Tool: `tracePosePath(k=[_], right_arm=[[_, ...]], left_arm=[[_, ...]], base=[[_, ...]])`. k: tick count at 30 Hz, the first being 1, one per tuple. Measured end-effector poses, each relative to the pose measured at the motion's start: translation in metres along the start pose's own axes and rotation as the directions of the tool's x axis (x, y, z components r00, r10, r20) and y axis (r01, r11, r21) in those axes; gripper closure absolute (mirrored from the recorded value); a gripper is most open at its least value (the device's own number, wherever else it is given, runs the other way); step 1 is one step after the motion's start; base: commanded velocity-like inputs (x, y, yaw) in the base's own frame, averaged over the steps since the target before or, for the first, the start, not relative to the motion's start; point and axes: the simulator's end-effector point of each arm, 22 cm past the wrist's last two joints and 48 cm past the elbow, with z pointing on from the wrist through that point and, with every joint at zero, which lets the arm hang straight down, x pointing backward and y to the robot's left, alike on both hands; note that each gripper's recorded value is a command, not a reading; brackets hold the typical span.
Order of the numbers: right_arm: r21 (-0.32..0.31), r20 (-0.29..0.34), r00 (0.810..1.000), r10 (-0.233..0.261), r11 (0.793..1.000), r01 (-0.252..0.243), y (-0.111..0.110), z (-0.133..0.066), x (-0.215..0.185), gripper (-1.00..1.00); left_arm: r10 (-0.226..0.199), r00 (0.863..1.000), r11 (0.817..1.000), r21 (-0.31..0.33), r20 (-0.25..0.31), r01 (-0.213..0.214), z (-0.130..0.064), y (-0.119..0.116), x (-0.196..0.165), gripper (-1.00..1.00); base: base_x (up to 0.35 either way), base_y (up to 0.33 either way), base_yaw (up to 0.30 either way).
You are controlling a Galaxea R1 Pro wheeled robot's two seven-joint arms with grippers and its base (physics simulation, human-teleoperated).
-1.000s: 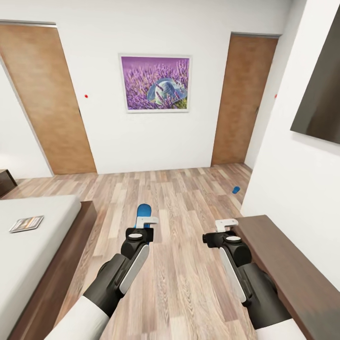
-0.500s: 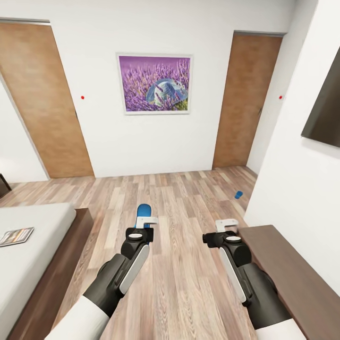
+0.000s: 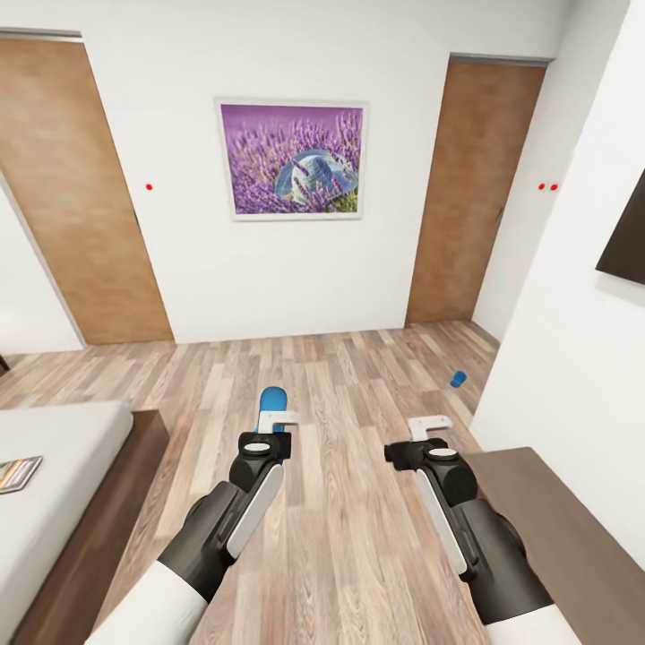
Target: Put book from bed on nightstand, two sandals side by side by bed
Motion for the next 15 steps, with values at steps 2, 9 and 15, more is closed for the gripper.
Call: tracePosePath(k=[2,9,15], right_arm=[[0.000,0.000,1.000,0.000,1.000,0.000,0.0000,0.0000,0.0001,-1.00],[0.000,0.000,1.000,0.000,1.000,0.000,0.0000,0.0000,0.0001,-1.00],[0.001,0.000,1.000,0.001,1.000,-0.001,-0.0002,0.0001,0.0002,-1.00]], left_arm=[[0.001,1.000,1.000,0.001,0.000,-0.001,-0.0001,-0.0004,0.0000,1.00],[0.015,1.000,1.000,0.009,0.003,-0.015,-0.0013,-0.0053,0.0008,1.00],[0.014,1.000,1.000,0.012,0.001,-0.014,-0.0011,-0.0052,0.0014,1.00]], base=[[0.335,0.000,0.000],[0.335,0.020,0.000],[0.335,0.033,0.000]])
